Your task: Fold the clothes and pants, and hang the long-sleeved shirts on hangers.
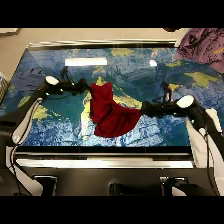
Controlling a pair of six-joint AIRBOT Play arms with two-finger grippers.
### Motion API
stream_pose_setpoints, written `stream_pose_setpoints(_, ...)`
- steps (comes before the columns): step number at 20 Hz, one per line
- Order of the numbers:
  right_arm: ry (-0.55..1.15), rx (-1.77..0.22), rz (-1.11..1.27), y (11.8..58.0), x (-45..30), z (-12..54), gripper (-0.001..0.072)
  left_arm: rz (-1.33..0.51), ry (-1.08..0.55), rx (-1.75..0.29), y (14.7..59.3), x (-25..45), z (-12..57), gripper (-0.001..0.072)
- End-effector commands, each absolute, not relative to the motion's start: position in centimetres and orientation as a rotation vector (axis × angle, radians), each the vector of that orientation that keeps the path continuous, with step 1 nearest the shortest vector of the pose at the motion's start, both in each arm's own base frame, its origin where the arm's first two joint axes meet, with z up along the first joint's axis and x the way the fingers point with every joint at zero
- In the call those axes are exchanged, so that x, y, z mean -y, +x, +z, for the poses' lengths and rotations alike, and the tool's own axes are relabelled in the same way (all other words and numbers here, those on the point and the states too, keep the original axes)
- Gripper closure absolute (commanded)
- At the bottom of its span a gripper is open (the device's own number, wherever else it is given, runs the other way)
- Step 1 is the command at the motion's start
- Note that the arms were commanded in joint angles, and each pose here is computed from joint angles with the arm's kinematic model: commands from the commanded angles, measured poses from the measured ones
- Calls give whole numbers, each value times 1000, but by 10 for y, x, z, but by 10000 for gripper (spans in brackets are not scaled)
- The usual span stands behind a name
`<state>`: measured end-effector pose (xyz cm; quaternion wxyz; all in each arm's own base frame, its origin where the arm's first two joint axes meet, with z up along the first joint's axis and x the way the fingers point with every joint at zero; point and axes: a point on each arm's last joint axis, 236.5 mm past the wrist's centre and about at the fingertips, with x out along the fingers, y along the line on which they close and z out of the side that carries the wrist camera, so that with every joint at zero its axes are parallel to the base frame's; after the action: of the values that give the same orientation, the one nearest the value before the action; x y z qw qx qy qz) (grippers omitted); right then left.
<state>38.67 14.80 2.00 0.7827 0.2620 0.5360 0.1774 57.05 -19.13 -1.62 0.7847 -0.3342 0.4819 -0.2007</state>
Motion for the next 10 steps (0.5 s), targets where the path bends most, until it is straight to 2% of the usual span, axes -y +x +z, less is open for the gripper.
stream_pose_setpoints(1, 443, -976, 358, 420, -129, 99, 689, -433, -577, -922, 582, 155, 71, 699)
stream_pose_setpoints(5, 338, -694, 442, 423, -131, 251, 689, -358, -325, -705, 555, 98, 220, 698)
stream_pose_setpoints(8, 252, -492, 478, 378, -127, 354, 689, -247, -191, -538, 491, 59, 323, 698)
stream_pose_setpoints(10, 194, -364, 446, 334, -114, 409, 689, -105, -146, -473, 434, 26, 371, 697)
